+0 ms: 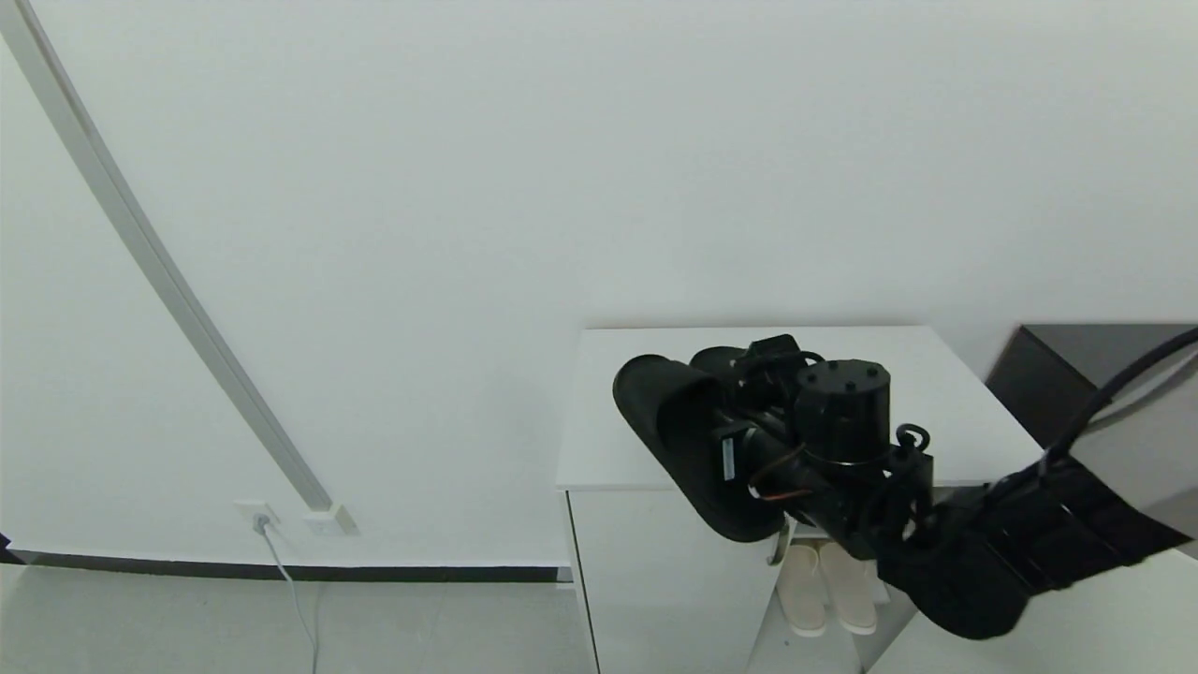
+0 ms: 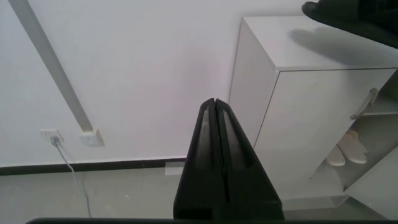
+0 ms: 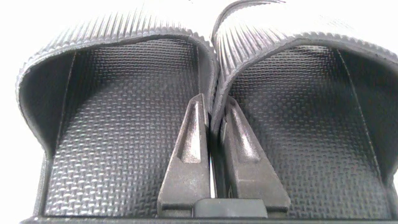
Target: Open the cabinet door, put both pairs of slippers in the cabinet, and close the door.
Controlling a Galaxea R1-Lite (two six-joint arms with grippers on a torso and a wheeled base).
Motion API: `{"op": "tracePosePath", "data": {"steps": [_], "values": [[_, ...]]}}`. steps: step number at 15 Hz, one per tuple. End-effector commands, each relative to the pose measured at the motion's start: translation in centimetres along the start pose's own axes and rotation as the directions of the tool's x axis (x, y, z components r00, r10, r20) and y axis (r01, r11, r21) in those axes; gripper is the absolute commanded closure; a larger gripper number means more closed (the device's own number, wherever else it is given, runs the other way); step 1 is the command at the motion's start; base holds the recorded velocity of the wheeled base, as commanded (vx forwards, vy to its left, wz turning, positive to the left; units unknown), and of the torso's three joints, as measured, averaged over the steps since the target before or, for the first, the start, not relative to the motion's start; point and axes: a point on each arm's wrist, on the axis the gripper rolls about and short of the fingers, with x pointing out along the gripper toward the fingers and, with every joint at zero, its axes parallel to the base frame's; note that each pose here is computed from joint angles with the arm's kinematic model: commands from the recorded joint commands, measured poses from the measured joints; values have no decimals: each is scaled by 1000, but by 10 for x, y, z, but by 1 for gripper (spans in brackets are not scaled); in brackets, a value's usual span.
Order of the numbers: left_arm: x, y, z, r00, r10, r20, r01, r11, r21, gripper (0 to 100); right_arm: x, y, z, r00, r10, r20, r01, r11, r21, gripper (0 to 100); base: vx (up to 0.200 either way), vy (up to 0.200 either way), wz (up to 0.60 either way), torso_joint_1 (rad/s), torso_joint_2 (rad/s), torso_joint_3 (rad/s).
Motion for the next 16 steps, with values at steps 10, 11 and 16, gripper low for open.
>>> {"op": "tracePosePath", "data": {"steps": [10,11,16], "values": [[0,0,0,1000,0,0,0,1000,-2,100,-62,10,-4,989,147,-18,-147,989,-31,100,0,0,0,0,0,0],[0,0,0,1000,0,0,0,1000,-2,100,-62,10,-4,989,147,-18,-147,989,-31,100,0,0,0,0,0,0],[0,0,0,1000,0,0,0,1000,0,100,-62,12,-4,988,151,-18,-152,988,-33,100,-40,0,0,1,0,0]]}}
